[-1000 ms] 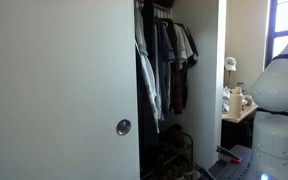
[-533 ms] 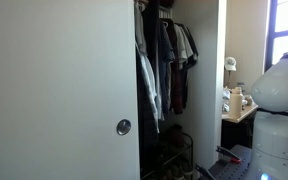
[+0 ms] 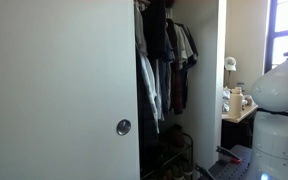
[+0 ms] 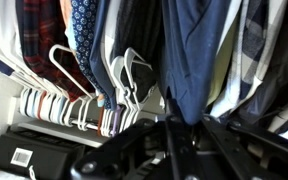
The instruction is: Take the hanger with the black shirt and hang it more to the right
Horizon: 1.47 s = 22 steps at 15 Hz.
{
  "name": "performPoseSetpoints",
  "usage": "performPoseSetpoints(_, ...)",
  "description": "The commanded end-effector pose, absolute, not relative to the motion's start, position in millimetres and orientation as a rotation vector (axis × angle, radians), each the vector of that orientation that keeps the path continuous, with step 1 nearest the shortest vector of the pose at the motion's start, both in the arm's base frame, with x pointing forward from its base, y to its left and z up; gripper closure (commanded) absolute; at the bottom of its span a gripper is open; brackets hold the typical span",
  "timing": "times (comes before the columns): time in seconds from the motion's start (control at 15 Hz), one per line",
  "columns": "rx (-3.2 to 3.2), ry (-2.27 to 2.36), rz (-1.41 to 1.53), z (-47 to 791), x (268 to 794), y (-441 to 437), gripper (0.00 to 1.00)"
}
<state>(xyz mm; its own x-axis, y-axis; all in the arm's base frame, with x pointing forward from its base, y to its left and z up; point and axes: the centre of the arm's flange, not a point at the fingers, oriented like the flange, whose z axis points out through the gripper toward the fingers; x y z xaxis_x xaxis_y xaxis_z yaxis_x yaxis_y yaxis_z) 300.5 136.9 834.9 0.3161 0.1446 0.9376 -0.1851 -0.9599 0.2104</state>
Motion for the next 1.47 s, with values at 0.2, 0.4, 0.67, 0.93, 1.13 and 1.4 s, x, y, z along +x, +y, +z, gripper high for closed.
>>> performPoseSetpoints(0.2, 2.34, 0.125, 1.696, 822, 251, 150, 0.96)
performPoseSetpoints(0.4, 2.353, 0.092, 1.686, 825, 263, 151, 0.89)
performPoseSetpoints(0.67, 2.356, 0.077, 1.676, 823, 267, 149, 0.89)
performPoseSetpoints(0.93, 2.356, 0.077, 1.676, 823, 267, 149, 0.89)
performPoseSetpoints(1.13, 2.356, 0.077, 1.676, 823, 267, 149, 0.89)
performPoseSetpoints(1.4, 2.357, 0.06, 1.692, 826, 261, 148, 0.96)
